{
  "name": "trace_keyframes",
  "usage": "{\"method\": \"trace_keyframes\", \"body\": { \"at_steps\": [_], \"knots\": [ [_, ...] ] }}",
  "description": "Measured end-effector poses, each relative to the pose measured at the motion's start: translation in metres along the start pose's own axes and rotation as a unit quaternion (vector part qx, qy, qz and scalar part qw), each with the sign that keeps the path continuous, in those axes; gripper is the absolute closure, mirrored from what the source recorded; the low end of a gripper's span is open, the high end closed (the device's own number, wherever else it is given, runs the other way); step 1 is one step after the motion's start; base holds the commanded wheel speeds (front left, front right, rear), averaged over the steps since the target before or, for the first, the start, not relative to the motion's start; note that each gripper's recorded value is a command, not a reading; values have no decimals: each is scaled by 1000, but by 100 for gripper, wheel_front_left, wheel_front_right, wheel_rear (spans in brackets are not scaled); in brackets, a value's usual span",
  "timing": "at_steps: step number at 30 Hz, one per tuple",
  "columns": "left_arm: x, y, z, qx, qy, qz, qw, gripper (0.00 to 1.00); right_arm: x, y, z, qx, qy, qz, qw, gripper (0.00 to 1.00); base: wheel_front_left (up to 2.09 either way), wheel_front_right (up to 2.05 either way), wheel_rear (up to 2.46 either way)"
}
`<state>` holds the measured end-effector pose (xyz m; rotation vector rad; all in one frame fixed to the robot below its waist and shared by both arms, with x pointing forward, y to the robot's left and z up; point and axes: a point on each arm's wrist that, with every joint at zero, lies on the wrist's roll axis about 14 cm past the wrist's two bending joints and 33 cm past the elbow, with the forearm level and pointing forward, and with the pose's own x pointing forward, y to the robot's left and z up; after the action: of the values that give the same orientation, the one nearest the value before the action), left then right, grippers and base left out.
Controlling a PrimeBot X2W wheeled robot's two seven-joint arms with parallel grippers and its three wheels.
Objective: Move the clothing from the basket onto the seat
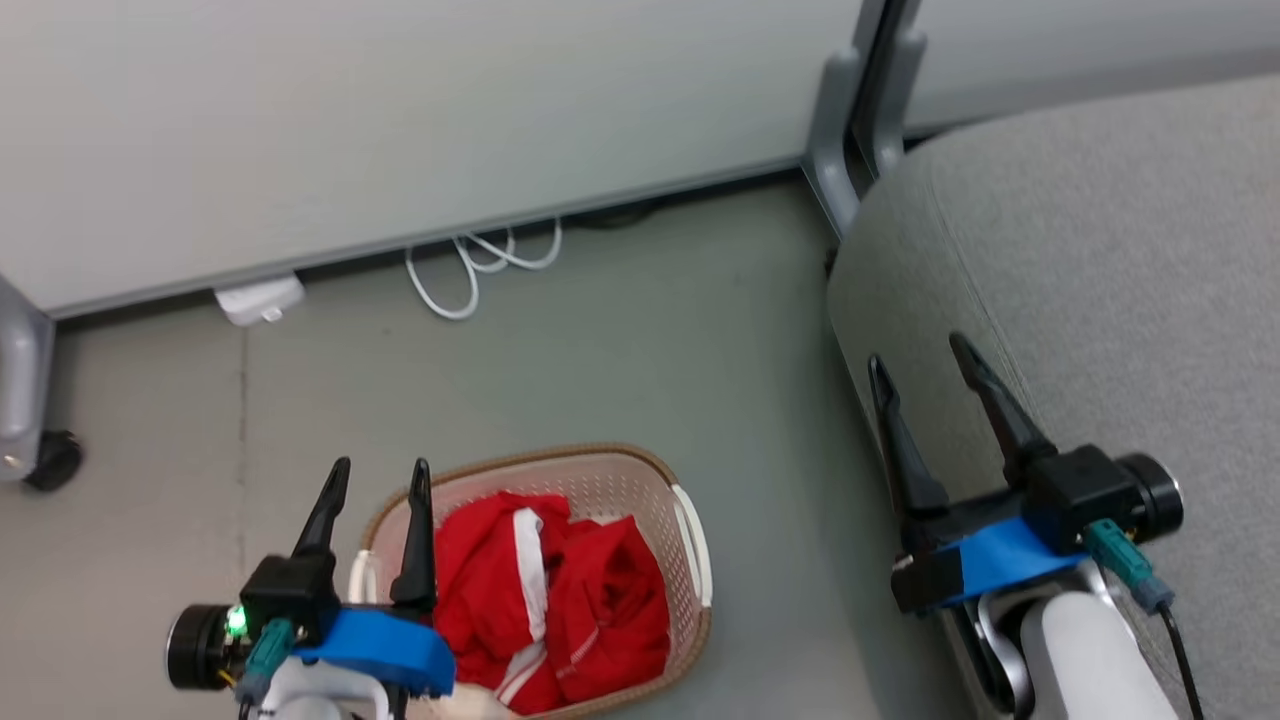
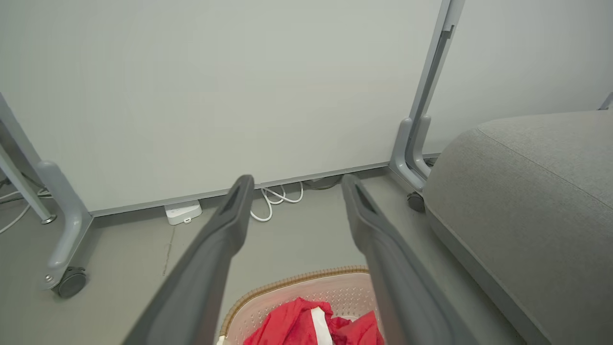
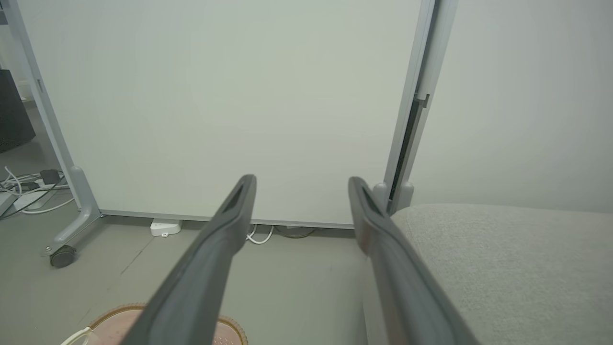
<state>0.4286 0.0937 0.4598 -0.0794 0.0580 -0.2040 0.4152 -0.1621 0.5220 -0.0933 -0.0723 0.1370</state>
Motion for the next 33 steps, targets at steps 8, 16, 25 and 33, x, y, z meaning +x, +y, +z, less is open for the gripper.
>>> {"method": "trace_keyframes", "body": {
  "at_steps": [8, 16, 25, 33],
  "knots": [
    [53, -13, -73, 23, 91, -45, 995, 0, 36, -6, -16, 3, 0, 5, 1000, 0, 0, 0, 0],
    [87, -12, -167, 31, 198, -58, 978, 0, 58, -9, -57, 5, 31, 14, 999, 0, 0, 0, 0],
    [86, -20, -266, 31, 318, -73, 945, 0, 63, -15, -105, 16, 76, 10, 997, 0, 0, 0, 0],
    [86, -15, -317, 21, 389, -45, 920, 0, 61, -16, -137, 20, 110, 9, 994, 0, 0, 0, 0]
  ]
}}
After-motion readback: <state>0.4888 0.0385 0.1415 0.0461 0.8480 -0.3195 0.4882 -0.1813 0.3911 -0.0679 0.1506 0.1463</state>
